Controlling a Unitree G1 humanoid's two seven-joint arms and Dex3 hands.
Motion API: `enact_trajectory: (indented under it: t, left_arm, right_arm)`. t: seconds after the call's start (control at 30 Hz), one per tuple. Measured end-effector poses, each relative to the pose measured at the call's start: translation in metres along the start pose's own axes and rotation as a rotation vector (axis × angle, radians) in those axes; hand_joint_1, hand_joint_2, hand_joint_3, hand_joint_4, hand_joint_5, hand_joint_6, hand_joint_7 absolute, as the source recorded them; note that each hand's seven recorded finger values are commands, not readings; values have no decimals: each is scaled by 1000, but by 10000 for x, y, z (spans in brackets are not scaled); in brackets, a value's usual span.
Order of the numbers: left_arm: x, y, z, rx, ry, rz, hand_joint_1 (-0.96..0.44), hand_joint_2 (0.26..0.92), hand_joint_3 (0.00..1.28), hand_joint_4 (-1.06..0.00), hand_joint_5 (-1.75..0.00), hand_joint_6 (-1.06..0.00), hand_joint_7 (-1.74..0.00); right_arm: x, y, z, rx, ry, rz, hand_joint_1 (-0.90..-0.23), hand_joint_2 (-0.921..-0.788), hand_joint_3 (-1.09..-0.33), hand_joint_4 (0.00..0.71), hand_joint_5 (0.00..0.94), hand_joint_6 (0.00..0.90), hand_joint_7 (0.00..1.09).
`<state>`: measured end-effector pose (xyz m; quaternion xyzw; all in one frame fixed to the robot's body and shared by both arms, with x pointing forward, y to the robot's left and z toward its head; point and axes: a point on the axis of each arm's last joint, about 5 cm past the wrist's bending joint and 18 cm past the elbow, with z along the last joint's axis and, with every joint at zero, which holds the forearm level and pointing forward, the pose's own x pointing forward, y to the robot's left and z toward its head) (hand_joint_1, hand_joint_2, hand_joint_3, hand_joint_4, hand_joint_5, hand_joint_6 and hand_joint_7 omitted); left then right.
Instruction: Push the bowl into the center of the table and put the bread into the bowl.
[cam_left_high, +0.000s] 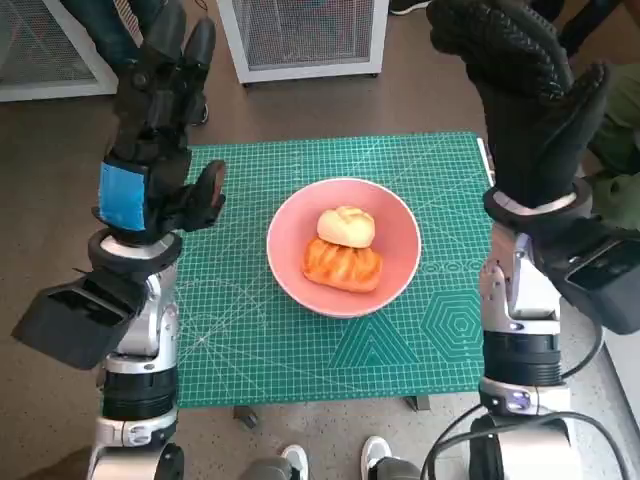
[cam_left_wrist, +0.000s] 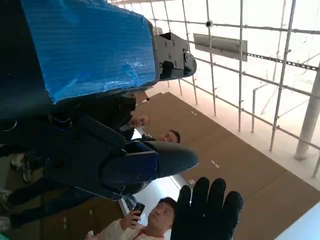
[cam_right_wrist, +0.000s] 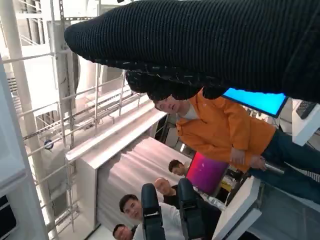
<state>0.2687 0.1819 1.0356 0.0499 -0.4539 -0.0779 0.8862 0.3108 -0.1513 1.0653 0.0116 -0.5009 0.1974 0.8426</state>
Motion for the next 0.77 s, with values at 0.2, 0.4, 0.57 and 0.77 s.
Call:
enact_trajectory:
  t: [0.2, 0.4, 0.57, 0.77]
  left_arm:
    - [2, 14, -1, 2, -9, 8, -770, 921, 543, -197, -6, -146, -176]
    - [14, 12, -2, 3, -12, 7, -770, 921, 546, -203, -8, -146, -166]
    - [30, 14, 1, 3, -16, 3, -769, 921, 545, -203, -7, -147, -160]
    - [38, 17, 5, 3, -18, 0, -768, 921, 545, -203, -6, -154, -158]
  right_arm:
    - [-7, 9, -10, -15, 1, 10, -644, -921, -691, 311, 1, 318, 267]
    - [-17, 11, -27, -21, 12, 14, -635, -921, -700, 312, 1, 317, 272]
    - [-21, 8, -32, -21, 17, 14, -633, -921, -702, 312, 1, 315, 274]
    - [-21, 5, -31, -22, 19, 15, -635, -921, -703, 312, 1, 313, 277]
